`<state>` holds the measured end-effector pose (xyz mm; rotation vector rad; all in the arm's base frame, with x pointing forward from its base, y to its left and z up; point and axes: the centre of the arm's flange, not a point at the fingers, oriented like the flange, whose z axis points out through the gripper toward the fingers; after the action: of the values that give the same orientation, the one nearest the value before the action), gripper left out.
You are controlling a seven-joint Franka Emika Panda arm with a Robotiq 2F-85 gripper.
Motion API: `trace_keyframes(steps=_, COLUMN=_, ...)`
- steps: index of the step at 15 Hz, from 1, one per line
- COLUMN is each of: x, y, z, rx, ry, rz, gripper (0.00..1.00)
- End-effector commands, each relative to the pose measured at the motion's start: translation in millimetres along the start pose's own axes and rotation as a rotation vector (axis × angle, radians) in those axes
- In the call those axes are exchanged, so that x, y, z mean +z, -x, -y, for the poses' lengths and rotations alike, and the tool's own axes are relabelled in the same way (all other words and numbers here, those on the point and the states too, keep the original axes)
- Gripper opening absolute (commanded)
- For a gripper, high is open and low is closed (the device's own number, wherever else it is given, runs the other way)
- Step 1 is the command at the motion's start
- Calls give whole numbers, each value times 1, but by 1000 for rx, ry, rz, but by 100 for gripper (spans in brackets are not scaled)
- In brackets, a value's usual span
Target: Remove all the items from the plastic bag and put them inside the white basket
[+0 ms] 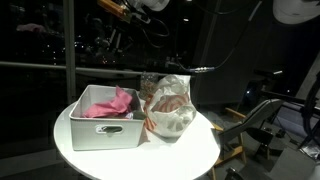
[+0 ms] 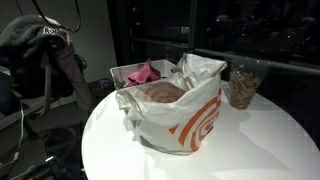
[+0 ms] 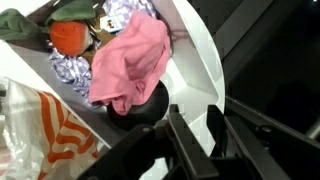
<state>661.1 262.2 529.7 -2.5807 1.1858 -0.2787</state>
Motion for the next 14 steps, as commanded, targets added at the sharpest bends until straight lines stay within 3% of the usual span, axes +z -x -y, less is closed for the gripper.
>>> trace_keyframes(steps=1, x=-22, y=-13, z=-6, rx=10, ry=-28, rz=111, gripper=66)
trace_keyframes(steps=4, x=-55, y=-26, z=-31, rx=98, ry=-21, rz=177, gripper=90)
trace_keyframes(steps=6, x=-82, y=-39, z=-51, rx=149, ry=-6, rz=190, gripper=100)
trace_keyframes(steps=9, x=-123, y=-70, z=-92, rx=211, ry=26, rz=147, gripper=100)
trace_keyframes(steps=14, x=-144, y=-119, z=-177, rx=280, ry=201, rz=175, gripper=100)
